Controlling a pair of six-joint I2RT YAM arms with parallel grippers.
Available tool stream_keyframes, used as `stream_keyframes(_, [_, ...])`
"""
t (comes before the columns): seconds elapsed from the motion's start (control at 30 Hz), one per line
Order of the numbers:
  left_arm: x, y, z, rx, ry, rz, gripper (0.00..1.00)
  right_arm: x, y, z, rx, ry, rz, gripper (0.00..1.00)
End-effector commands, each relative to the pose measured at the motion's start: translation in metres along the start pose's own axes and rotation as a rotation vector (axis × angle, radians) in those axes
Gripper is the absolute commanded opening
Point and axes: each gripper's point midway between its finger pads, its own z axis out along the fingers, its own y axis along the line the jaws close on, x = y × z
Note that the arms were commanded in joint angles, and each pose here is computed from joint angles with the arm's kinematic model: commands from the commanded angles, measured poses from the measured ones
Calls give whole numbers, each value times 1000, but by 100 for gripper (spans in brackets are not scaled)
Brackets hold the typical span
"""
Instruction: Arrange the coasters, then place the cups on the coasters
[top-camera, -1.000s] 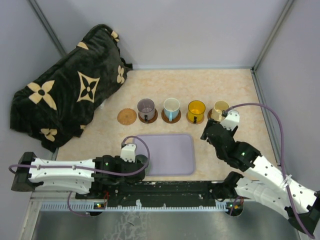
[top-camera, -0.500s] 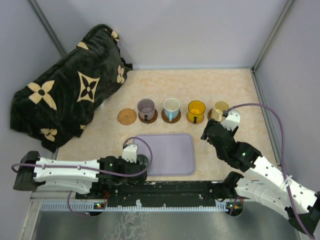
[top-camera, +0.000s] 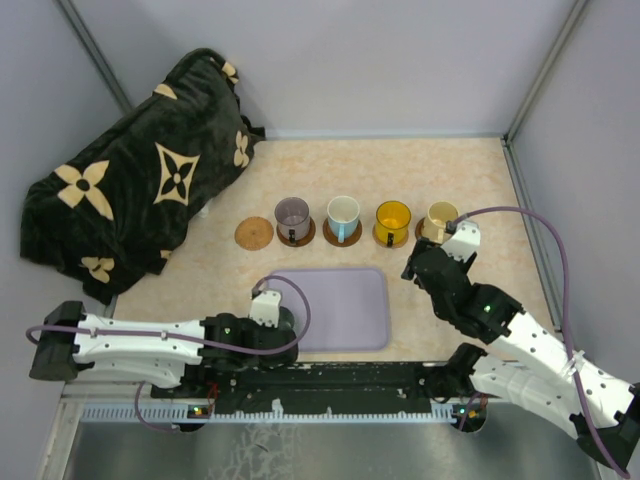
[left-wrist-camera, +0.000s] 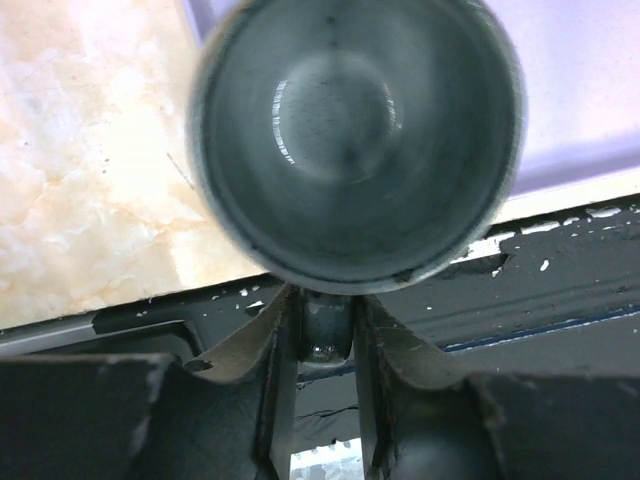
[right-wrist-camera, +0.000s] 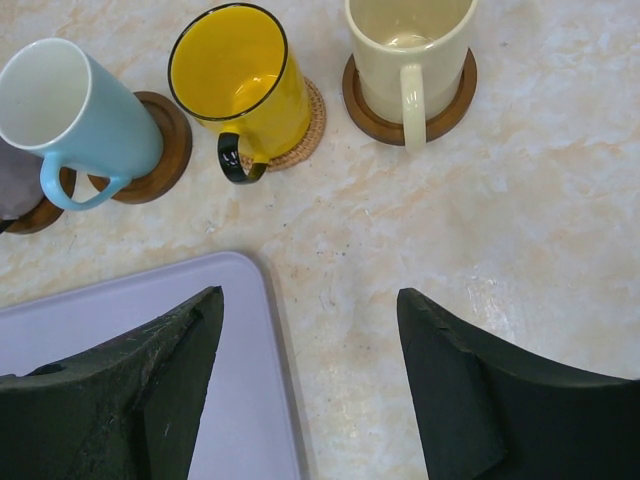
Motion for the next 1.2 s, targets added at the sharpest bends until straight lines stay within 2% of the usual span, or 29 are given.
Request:
stream_keyframes(0.0, [7,-2,7,-1,18,21,29,-12,4,-2,-12,-38,57,71])
stream_keyframes(0.1, [9,-4,9,-1,26,22,22,-11,5,-2,-19,-34,63,71])
stream_keyframes(0.2, [8,-8,7,3,29,24,1,-8,4,-2,-24,-29,65,71])
stream_keyframes(0.23, [7,-9,6,2,26,23,0,-8,4,-2,-25,-31,69,71])
stream_keyframes(0.4, [-12,-16,-4,26,-34,17,0,-6,2,-2,-29,-30,77,71])
stream_keyframes(0.57, [-44,-21,-20,32,-145,12,0,-5,1,-3,-27,-30,76,71])
stream_keyframes(0.83, [-85,15,-46,-100,-298,-63,0,-6,-2,-3,-20,-37,72,70])
stream_keyframes(1.07, [-116,45,-54,-151,-445,-192,0,-2,3,-1,-39,-29,57,68])
stream_keyframes(1.17, [-137,58,-54,-202,-519,-202,0,-1,6,1,-48,-26,54,68])
